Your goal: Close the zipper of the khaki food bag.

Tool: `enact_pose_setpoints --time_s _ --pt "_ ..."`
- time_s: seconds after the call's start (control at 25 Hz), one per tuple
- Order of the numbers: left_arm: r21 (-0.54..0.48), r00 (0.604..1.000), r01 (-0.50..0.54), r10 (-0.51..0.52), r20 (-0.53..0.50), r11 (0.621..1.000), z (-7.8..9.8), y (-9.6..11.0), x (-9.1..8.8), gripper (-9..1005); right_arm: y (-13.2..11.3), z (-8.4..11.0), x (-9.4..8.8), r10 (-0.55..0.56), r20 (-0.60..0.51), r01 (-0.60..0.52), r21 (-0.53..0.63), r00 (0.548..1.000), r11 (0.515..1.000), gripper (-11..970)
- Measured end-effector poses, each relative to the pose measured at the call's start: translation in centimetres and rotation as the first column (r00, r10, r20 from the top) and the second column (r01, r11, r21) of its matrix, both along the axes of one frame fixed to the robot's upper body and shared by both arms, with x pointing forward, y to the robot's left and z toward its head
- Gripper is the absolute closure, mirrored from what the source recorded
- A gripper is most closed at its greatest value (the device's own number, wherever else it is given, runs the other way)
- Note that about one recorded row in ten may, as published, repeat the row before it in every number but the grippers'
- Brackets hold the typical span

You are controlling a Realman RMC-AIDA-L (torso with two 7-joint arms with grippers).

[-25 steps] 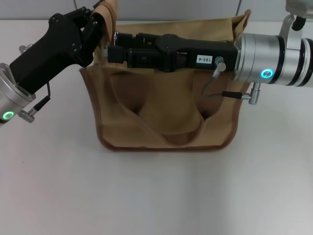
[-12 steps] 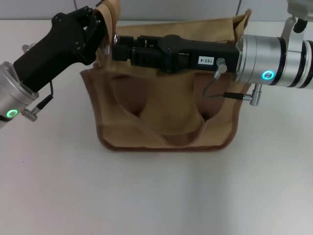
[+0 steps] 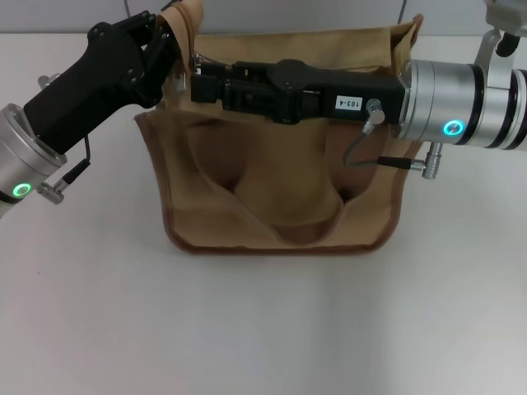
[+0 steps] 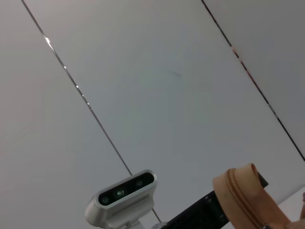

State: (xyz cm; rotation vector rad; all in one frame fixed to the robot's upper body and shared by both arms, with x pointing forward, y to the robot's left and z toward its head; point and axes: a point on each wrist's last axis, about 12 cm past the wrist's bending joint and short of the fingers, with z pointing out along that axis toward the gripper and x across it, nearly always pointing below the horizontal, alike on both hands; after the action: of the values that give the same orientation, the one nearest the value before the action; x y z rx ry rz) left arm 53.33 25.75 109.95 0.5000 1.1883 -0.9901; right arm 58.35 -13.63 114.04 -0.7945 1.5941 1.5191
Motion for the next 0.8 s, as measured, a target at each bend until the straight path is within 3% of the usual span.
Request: enact_pose_setpoints --time_s 0.8 --pt "-0.017 1.0 0.006 -0.006 0.002 1.0 0.04 -0.14 -0.09 978 0.31 -0.77 0.29 -0.029 -0.016 0.028 -0.05 0.999 0.998 512"
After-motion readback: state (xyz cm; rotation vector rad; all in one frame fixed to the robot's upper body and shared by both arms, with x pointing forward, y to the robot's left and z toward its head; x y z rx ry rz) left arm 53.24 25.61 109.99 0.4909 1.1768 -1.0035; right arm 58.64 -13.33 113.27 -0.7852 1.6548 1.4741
